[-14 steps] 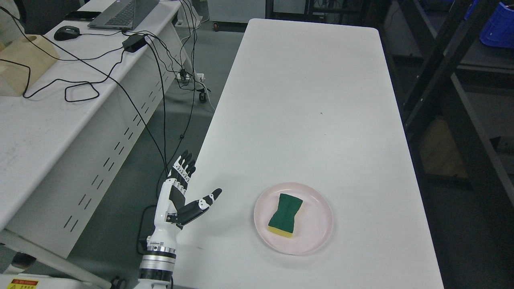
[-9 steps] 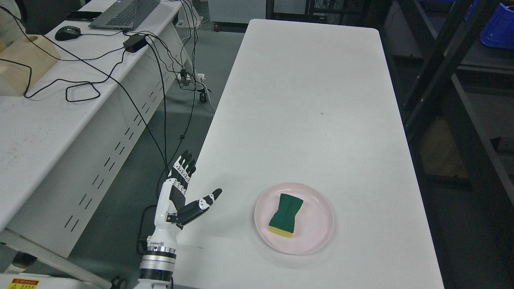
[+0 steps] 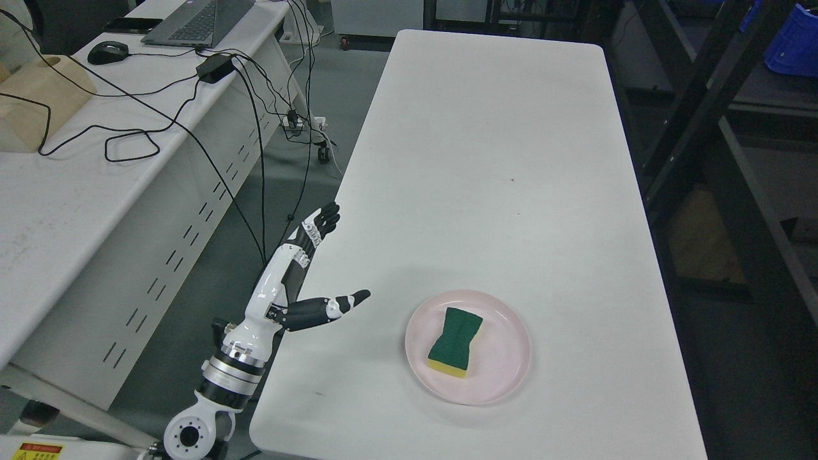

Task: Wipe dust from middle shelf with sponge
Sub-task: 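Raise the left hand and reach it over the pink plate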

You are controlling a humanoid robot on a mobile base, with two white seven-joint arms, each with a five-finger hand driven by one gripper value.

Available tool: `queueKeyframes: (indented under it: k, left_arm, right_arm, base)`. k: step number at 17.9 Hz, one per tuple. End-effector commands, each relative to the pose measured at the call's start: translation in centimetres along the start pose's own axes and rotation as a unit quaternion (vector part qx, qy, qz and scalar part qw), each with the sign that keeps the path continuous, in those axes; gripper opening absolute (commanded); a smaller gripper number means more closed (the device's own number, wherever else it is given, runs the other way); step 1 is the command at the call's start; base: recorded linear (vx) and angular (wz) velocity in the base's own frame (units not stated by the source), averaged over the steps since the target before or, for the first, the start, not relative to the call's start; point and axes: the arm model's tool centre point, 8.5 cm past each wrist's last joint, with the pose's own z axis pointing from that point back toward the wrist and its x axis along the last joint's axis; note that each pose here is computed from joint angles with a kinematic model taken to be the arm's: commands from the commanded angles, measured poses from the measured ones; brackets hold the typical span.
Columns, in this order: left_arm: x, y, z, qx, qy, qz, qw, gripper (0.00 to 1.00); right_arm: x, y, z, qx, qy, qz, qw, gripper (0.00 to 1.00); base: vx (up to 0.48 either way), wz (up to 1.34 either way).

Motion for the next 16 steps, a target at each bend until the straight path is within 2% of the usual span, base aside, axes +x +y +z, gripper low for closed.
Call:
queueKeyframes:
  k: [1, 3, 4, 5, 9, 10, 12, 16]
  left_arm:
    - [1.4, 5.2, -1.8, -0.217, 0.018, -0.308, 0.926, 0.91]
    - [1.4, 7.4, -2.4, -0.303, 0.052, -0.443, 0.843, 0.9]
    - [0.9, 8.6, -2.4, -0.325, 0.079, -0.484, 0.808, 0.91]
    - [0.5, 9.0, -2.5, -0.34, 0.087, -0.507, 0.787, 0.91]
    - [2.1, 8.7, -5.2, -0.342, 0.056, -0.526, 0.777, 0.96]
    - [2.4, 8.7, -5.7, -0.372, 0.053, -0.538, 0.754, 0.94]
    - [3.3, 9.1, -7.1, -0.395, 0.056, -0.556, 0.729, 0.93]
    - [2.0, 5.7, -10.4, -0.424, 0.032, -0.531, 0.733, 0.9]
  right_arm:
    - [1.0, -1.0, 0.0, -0.006, -0.011, -0.001, 1.0, 1.0]
    - [1.0, -1.0, 0.0, -0.006, -0.011, -0.001, 1.0, 1.0]
    - [1.0, -1.0, 0.0, -0.006, -0.011, -0.001, 1.0, 1.0]
    - [1.0, -1.0, 0.0, -0.006, -0.011, -0.001, 1.0, 1.0]
    - [1.0, -1.0, 0.0, -0.006, -0.011, -0.001, 1.0, 1.0]
    - [0.9, -1.0, 0.0, -0.006, -0.011, -0.001, 1.0, 1.0]
    - [0.9, -1.0, 0.0, -0.006, -0.011, -0.001, 1.0, 1.0]
    - [1.0, -1.0, 0.0, -0.006, -0.011, -0.001, 1.0, 1.0]
  base:
    - [0.0, 0.0]
    - [0.0, 0.0]
    - [0.0, 0.0]
    - [0.0, 0.0]
    - [0.0, 0.0]
    - [0.0, 0.0]
    - [0.0, 0.0]
    - [0.0, 0.0]
